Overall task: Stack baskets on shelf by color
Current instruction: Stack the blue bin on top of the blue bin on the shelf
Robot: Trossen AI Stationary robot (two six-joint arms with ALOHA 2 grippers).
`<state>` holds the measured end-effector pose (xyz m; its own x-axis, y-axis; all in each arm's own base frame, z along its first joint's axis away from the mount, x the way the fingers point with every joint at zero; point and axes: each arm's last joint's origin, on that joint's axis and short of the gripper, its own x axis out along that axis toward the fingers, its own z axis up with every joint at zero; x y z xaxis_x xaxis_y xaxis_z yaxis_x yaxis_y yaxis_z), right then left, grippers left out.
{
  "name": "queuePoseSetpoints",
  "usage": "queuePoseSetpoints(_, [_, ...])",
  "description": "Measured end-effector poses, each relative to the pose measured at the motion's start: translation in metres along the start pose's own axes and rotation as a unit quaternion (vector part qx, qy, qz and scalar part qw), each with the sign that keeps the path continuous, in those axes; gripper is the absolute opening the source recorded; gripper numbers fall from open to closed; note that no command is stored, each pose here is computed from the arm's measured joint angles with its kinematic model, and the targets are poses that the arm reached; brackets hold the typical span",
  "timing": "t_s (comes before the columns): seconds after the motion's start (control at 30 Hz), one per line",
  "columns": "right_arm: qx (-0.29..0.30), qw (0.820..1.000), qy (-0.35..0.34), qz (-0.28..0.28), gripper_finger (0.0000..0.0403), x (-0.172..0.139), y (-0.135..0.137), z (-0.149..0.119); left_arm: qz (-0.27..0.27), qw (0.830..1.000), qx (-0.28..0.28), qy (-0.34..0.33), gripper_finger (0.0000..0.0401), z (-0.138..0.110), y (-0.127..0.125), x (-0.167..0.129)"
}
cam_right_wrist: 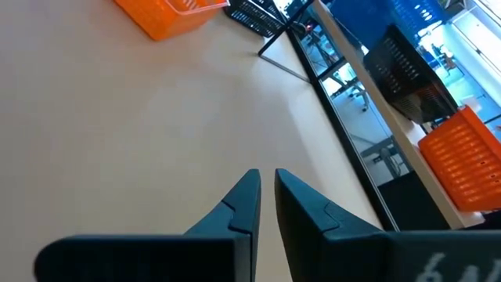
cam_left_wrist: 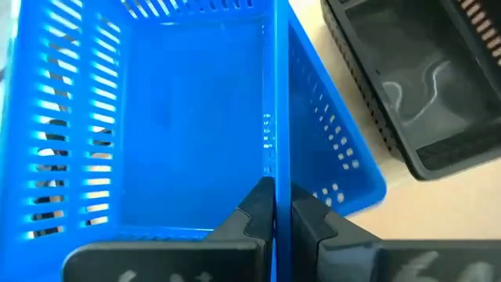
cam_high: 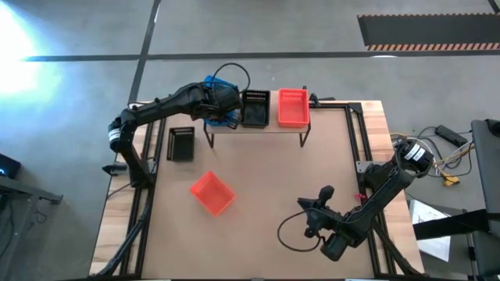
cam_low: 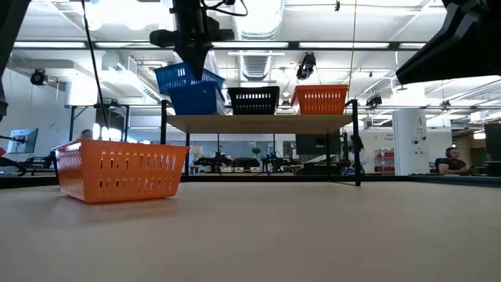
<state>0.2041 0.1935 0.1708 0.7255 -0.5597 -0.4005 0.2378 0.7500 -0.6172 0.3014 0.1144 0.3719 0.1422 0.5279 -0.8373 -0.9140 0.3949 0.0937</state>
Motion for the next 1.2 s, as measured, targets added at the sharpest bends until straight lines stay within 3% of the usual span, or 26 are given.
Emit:
queuePoseSetpoints(0.9, [0.004,1.000,-0.004,0.004,0.0033,-0.002,0.001,0.000,-0.095,0.994,-0.036,-0.037,0.0004,0.017,-0.011,-0.003])
queuePoseSetpoints(1.2, [0.005,1.000,-0.005,0.005,0.0033,-0.002,0.002,0.000,-0.105,0.993,-0.033,-0.034,0.0091,0.017,-0.012,-0.003])
